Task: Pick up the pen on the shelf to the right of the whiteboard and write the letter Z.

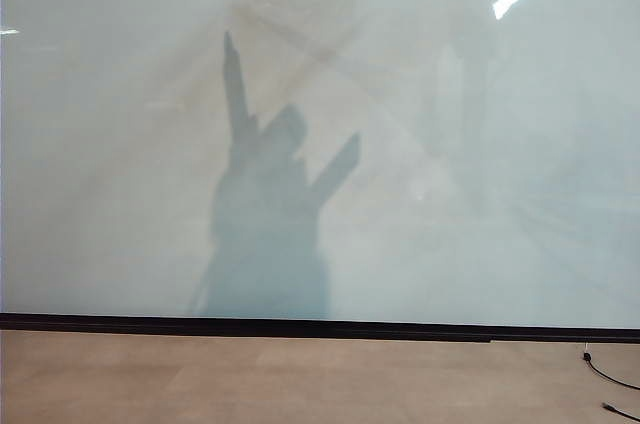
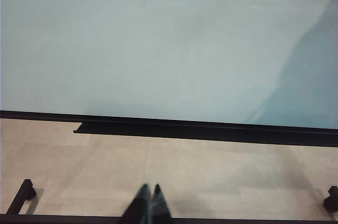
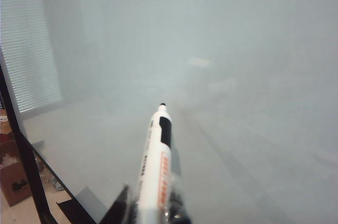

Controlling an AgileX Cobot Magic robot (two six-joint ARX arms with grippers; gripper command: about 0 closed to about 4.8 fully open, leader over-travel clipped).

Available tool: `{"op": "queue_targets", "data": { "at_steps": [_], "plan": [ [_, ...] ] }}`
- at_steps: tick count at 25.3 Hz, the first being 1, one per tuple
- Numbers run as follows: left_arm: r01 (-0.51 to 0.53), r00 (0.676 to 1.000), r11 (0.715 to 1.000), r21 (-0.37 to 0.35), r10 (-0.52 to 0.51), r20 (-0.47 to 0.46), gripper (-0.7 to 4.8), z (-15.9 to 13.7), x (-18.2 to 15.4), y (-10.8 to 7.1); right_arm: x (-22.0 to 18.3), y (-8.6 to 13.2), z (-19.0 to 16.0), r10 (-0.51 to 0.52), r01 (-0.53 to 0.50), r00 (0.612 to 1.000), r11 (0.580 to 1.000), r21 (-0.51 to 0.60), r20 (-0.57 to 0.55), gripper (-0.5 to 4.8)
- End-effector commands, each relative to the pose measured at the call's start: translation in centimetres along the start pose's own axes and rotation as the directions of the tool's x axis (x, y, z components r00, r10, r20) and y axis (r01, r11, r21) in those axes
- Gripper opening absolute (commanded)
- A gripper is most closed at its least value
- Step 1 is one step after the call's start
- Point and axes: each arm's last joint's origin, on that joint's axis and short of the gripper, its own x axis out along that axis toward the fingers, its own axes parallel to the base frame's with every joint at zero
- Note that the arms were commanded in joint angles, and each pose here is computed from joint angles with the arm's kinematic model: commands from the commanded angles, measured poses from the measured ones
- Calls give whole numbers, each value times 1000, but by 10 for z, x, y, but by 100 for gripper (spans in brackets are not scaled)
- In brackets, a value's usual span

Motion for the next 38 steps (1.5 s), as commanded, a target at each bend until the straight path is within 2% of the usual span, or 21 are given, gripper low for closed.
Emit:
{"op": "queue_targets", "data": {
  "at_steps": [1,38],
  "plan": [
    [1,1000,1000,4,-1,7,-5,1,0,0,0,-1,4,-27,27,999,1000,-4,20,-9],
    [0,1000,1000,4,0,8,-4,1,0,0,1,-28,4,-103,103,995,995,-9,-4,-9]
  ]
}}
